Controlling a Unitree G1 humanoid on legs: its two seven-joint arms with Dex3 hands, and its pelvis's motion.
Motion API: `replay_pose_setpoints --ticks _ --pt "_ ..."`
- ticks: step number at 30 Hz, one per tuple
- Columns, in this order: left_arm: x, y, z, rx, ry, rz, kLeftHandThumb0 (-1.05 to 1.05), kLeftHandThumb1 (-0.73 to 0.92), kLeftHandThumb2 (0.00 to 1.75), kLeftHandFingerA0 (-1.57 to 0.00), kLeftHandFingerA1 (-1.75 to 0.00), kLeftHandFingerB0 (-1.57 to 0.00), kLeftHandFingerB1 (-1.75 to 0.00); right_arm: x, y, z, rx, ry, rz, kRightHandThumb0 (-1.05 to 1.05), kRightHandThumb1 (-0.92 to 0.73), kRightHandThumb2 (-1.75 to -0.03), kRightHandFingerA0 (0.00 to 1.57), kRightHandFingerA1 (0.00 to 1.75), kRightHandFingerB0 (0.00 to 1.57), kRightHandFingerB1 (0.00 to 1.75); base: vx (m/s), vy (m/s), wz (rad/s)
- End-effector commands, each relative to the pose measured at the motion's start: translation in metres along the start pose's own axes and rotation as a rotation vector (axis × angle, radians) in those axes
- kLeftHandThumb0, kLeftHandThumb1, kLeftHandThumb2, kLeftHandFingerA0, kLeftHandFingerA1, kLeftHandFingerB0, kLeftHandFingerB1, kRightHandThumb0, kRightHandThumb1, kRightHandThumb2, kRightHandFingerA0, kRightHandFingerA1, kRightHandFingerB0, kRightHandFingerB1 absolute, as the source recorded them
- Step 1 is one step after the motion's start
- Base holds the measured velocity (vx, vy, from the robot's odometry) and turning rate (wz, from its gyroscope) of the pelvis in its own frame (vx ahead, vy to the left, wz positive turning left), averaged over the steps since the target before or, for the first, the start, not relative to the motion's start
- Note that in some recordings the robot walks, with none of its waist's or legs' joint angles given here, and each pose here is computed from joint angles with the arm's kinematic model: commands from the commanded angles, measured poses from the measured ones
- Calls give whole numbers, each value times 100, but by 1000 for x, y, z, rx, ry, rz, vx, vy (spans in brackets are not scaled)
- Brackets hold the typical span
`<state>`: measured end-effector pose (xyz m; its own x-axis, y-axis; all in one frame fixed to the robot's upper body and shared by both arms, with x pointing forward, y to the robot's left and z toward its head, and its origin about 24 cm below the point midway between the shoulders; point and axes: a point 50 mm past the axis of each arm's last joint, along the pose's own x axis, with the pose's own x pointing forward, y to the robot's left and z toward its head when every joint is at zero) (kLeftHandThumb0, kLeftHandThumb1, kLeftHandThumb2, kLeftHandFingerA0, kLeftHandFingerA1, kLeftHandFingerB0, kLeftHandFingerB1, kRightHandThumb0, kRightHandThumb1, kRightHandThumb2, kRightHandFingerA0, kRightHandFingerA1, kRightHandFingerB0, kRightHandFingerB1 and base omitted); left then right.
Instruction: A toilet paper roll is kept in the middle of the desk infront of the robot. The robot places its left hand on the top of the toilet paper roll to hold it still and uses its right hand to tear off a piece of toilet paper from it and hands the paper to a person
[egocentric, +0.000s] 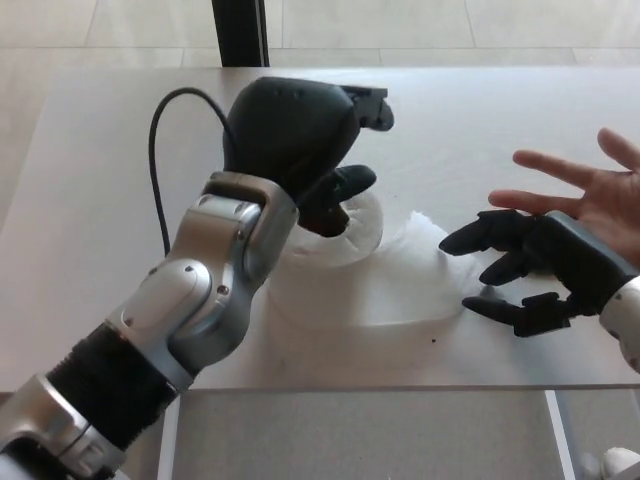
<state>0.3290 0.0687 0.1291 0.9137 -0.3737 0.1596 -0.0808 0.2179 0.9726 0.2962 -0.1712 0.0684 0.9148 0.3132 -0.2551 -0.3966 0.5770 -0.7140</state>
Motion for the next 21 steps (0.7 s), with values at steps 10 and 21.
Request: replay_pose_setpoints --ticks 10,21 --pt "-28 -22 -38 148 44 54 -45 64 62 -88 -64 -77 -50 -1 -3 7 -68 -51 -236 -41 -62 -58 35 63 50 40 0 0 0" --pt "-25 -29 -26 113 -1 76 -44 64 60 -86 -63 -80 -49 5 6 21 -220 -3 -92 -91 -53 -79 0 3 6 20 0 0 0"
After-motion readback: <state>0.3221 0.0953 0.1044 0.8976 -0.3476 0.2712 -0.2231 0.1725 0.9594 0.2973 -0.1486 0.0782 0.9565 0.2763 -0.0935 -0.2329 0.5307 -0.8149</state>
